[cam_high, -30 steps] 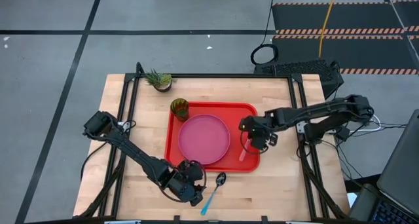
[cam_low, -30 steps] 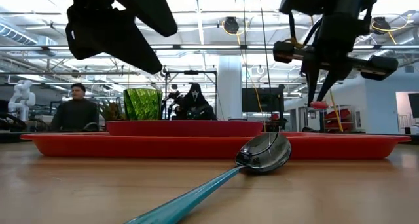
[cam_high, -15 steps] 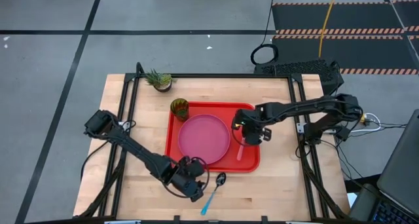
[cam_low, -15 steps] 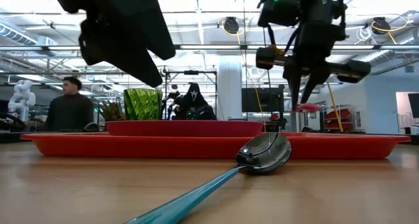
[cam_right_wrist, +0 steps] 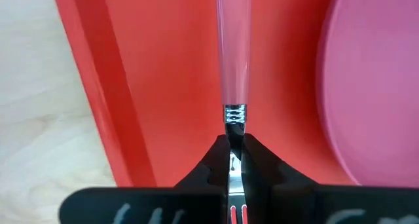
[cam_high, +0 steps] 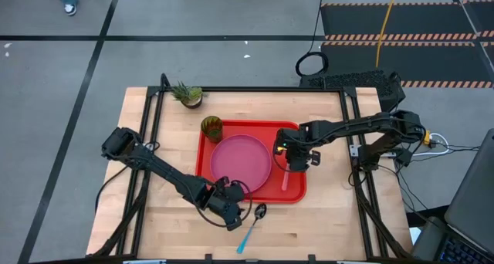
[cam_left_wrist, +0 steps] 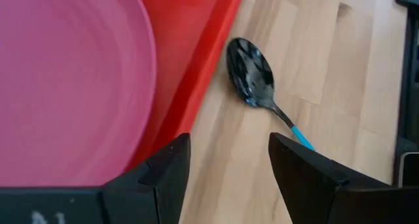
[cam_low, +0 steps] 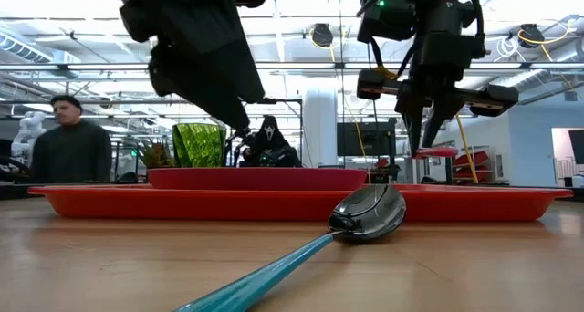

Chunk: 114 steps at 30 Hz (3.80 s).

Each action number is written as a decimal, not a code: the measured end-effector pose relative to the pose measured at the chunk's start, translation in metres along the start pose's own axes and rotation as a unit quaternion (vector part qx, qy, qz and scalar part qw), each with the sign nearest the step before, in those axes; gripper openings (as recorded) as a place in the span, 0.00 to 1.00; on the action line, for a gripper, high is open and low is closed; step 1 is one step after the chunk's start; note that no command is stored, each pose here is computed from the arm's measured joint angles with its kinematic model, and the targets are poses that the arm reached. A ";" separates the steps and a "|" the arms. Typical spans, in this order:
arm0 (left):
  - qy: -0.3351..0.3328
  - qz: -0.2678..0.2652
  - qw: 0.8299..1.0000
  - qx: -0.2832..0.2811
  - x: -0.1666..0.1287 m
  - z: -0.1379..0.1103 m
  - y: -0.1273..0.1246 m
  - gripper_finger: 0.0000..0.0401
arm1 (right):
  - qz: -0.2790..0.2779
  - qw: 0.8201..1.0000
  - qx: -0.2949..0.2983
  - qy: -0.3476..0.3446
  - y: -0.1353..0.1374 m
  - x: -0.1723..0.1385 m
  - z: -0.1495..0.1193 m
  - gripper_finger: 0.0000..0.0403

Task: Pick and place plate/cup/fork/spoon on tray
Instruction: Put the pink fork on the orange tray to the right of the pink plate

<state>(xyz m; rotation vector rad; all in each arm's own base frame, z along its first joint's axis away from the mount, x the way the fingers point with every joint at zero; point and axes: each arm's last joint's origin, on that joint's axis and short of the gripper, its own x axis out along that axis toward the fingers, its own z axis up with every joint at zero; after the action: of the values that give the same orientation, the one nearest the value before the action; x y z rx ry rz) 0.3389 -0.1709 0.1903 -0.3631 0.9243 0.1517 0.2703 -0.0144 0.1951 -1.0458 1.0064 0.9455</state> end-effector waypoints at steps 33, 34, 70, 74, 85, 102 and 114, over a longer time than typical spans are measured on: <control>0.039 0.026 0.996 0.072 0.002 0.000 0.013 0.52 | 0.053 0.997 -0.030 0.045 -0.046 0.037 -0.012 0.01; 0.040 0.026 0.996 0.073 0.002 0.000 0.012 0.52 | 0.052 0.997 -0.031 0.045 -0.046 0.036 -0.012 0.01; 0.039 0.024 0.996 0.074 0.001 -0.003 0.010 0.52 | 0.062 0.992 -0.076 0.085 -0.035 0.059 -0.020 0.01; 0.038 0.024 0.996 0.074 0.001 -0.002 0.010 0.52 | 0.052 0.992 -0.074 0.084 -0.037 0.059 -0.020 0.01; 0.038 0.024 0.996 0.074 0.001 -0.003 0.010 0.52 | 0.044 0.993 -0.072 0.082 -0.038 0.059 -0.017 0.01; 0.039 0.023 0.997 0.061 0.000 -0.004 0.008 0.52 | 0.043 0.994 -0.059 0.081 -0.037 0.059 -0.016 0.25; 0.040 0.024 0.997 0.060 0.000 -0.005 0.007 0.52 | 0.006 0.995 -0.062 0.080 -0.037 0.033 -0.012 0.32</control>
<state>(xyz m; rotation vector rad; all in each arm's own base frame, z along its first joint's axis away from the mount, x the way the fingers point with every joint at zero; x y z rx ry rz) 0.3328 -0.1661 0.1857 -0.2382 1.0169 0.1251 0.3122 -0.0301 0.1695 -1.2371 1.0975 0.9544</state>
